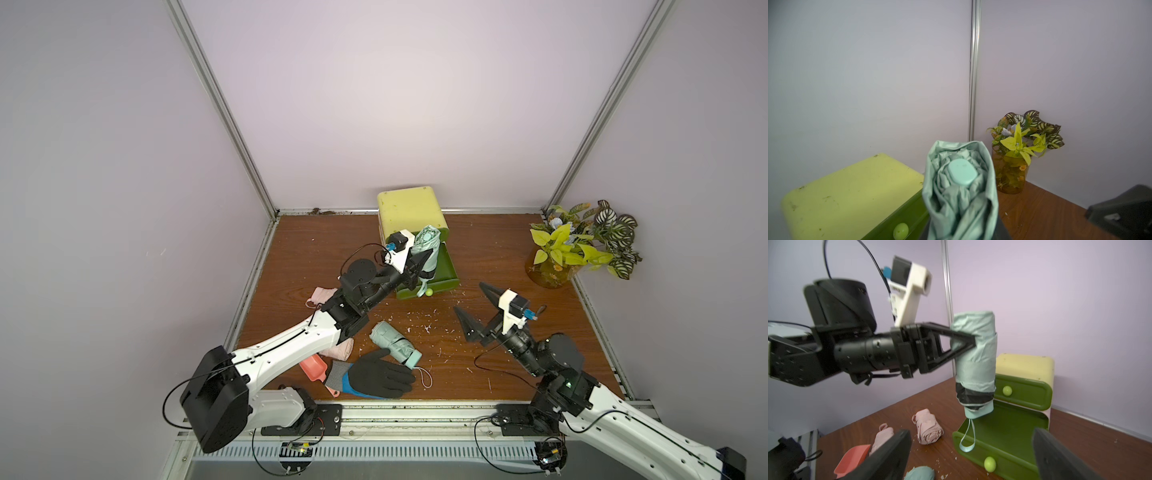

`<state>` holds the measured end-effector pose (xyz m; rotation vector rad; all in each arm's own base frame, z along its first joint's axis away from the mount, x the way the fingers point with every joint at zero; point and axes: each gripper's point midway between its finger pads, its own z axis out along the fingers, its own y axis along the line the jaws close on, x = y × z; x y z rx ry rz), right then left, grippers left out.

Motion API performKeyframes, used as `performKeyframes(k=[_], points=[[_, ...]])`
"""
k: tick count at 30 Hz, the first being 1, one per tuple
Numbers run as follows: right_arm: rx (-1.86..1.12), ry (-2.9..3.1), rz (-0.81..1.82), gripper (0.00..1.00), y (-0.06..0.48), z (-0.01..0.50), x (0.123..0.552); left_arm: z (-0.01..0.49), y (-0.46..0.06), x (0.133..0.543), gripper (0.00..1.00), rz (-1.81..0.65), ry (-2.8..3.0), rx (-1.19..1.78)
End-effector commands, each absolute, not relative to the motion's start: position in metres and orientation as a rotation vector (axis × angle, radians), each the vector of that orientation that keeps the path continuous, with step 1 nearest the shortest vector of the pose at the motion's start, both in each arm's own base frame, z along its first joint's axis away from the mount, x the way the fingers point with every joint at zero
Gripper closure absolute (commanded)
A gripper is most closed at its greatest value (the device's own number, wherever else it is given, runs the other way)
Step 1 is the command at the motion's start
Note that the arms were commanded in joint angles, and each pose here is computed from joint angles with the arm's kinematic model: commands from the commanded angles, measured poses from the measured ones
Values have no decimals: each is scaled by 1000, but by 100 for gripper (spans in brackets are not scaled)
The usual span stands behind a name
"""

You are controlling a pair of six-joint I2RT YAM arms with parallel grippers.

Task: Place the umbrella in the drawer by color
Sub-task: Place the umbrella in the drawer.

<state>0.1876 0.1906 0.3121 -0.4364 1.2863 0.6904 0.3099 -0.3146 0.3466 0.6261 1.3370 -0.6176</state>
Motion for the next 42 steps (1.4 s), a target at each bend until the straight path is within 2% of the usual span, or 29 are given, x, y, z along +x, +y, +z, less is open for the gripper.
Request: performKeyframes(k=[1,8,12,16,20,22,25,30,33,42], points=[[-420,1298,628,2,180,306,189,373,-318,323,71,-413,1159,676],[-425,1292,644,2,179,301,186,303,-323,360,71,-134,1284,792],[-435,1301,642,2,182,297,187,270,-318,364,72,-66,1358,847],[-435,1299,641,2,182,295,187,247,-322,362,64,-69,1451,930],[-428,1298,633,2,180,296,188,234,-325,361,49,-86,1504,950],[-419,1295,627,2,178,298,188,228,-327,360,37,-82,1525,964],[-412,1294,624,1,176,299,188,227,-331,356,23,-84,1539,975],[-392,1301,626,1,174,301,189,246,-334,350,14,-149,1535,924],[-398,1336,631,2,178,295,192,266,-331,345,4,-217,1542,857],[-618,1507,778,5,234,241,189,300,-283,314,1,-391,1570,565]])
